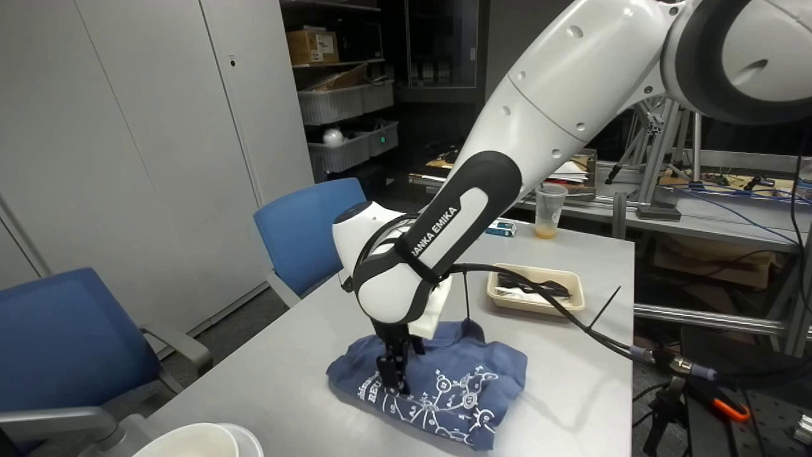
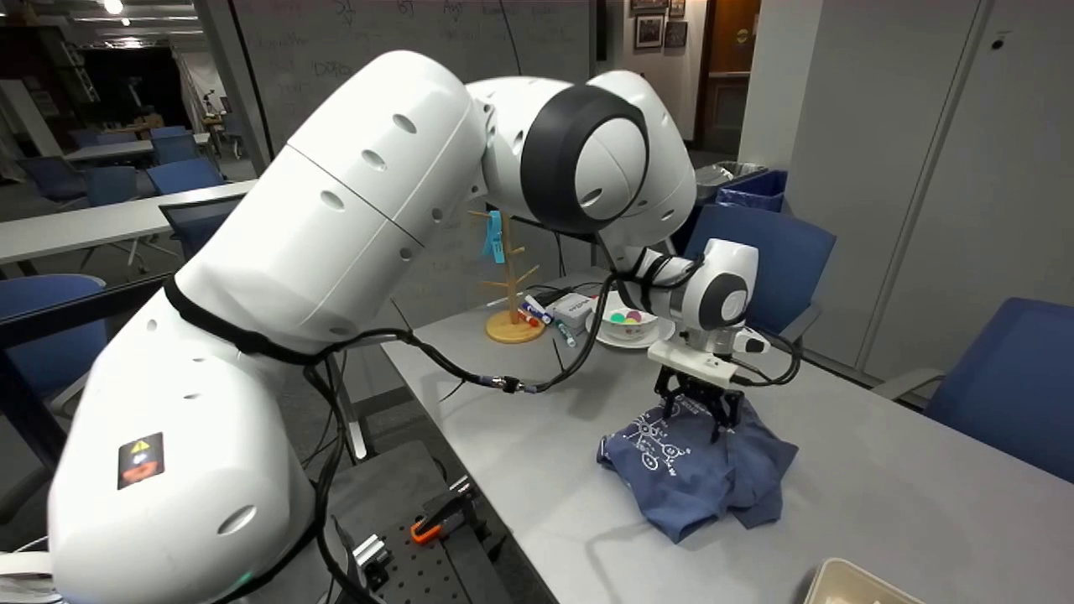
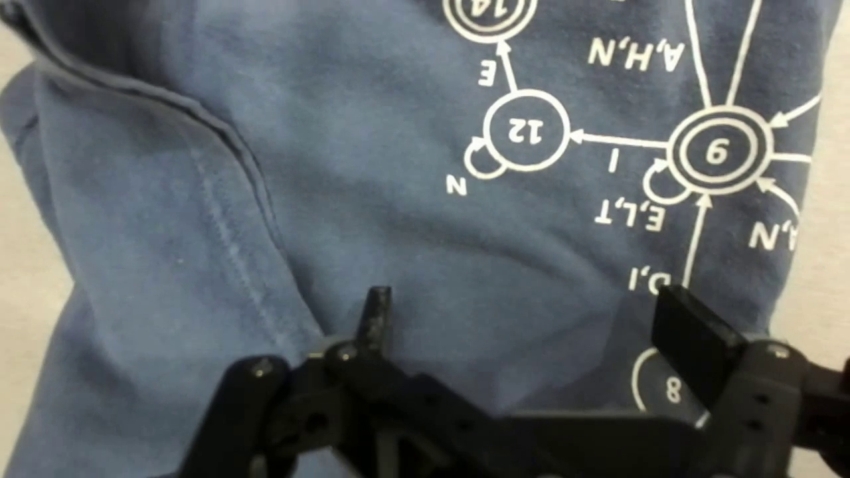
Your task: Fold the blue shirt
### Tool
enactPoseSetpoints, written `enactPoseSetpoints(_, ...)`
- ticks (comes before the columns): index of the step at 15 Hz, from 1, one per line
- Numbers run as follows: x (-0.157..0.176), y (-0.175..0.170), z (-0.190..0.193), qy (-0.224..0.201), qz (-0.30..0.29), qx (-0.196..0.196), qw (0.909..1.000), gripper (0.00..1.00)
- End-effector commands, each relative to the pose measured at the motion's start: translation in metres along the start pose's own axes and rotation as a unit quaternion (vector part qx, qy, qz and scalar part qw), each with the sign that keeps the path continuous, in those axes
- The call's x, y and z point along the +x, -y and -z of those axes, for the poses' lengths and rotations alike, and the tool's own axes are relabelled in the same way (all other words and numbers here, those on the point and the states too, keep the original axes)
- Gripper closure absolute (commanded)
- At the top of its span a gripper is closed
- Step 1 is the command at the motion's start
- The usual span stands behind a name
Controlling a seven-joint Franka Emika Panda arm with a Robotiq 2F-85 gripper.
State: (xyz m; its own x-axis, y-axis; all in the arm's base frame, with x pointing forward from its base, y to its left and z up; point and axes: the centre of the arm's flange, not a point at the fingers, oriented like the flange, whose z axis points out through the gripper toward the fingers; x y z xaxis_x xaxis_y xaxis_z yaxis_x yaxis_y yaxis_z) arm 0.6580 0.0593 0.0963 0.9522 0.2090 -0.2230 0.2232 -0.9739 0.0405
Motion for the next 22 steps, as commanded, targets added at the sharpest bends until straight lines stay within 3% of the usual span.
enactPoseSetpoints(1,-0.026,-0.001,0.051,0.003,0.0,-0.031,0.9995,0.0)
enactPoseSetpoints(5,-0.061,0.005,0.106,-0.023,0.01,-0.069,0.9973,0.0)
enactPoseSetpoints(10,-0.119,0.024,0.153,-0.053,0.022,-0.082,0.995,0.0)
enactPoseSetpoints(19,-0.22,0.04,0.176,-0.124,-0.025,-0.069,0.9895,0.0)
enactPoseSetpoints(20,-0.181,0.034,0.172,-0.101,-0.014,-0.067,0.9926,0.0)
enactPoseSetpoints(22,-0.198,0.036,0.173,-0.109,-0.02,-0.066,0.9917,0.0)
